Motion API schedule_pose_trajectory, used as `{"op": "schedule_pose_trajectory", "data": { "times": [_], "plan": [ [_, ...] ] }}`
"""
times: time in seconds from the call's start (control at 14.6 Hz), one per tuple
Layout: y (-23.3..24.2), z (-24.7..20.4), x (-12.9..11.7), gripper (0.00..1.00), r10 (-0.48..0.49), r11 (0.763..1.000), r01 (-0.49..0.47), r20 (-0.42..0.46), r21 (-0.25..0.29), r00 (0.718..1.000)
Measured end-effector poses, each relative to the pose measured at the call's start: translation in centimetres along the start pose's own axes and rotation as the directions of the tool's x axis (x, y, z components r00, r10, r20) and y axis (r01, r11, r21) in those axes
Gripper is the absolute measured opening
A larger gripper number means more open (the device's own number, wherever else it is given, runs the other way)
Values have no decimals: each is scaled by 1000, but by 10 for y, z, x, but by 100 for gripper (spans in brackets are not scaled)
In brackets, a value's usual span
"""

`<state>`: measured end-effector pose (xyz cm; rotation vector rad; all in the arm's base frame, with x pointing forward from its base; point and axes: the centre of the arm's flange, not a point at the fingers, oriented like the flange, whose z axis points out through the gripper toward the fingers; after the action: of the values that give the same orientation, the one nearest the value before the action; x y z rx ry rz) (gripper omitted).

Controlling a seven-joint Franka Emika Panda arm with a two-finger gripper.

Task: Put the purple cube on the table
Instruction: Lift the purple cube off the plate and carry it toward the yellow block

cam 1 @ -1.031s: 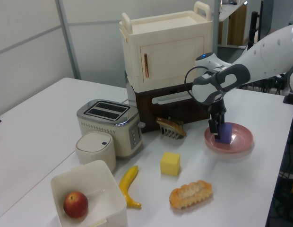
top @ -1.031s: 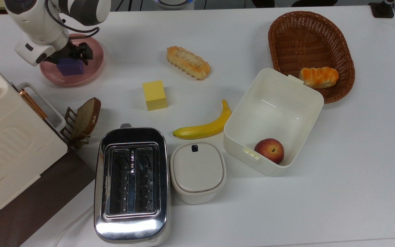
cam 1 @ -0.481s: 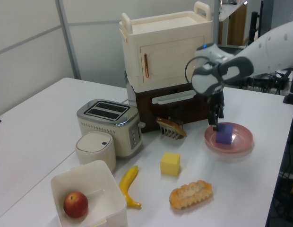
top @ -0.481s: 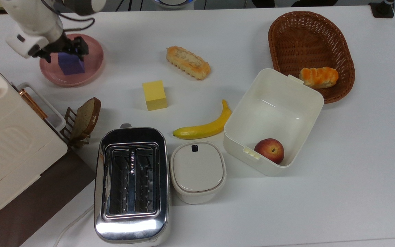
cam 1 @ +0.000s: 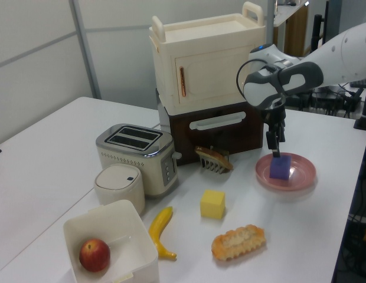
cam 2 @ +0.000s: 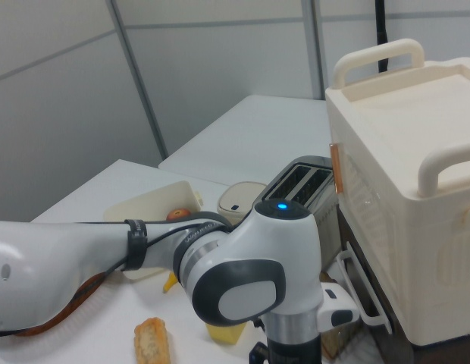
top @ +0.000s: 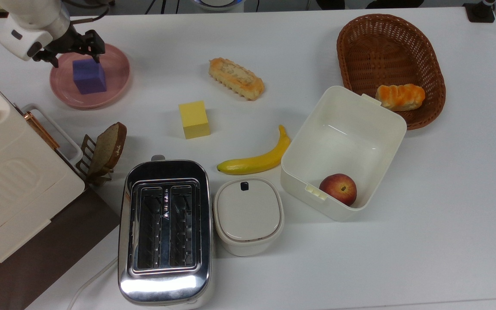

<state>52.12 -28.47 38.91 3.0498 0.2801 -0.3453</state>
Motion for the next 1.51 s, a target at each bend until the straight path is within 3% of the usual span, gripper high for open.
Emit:
{"op": "schedule_pose_trajectory", "data": {
  "times": [0.48,0.55,0.69,0.76,1.03,1.17,1.51],
  "plan": [
    [-9,53,21,100,-39,999,41,73,-21,997],
    [-15,55,26,93,-50,998,52,75,-25,996],
    [-24,47,34,63,-62,997,64,65,-36,996],
    [-27,41,34,60,-65,997,67,63,-34,996],
    [-61,-14,32,60,-65,998,65,52,-9,997],
    [-88,-25,43,60,-54,998,54,48,-13,997],
    [-202,5,92,60,-79,996,85,148,-35,986]
  ]
}}
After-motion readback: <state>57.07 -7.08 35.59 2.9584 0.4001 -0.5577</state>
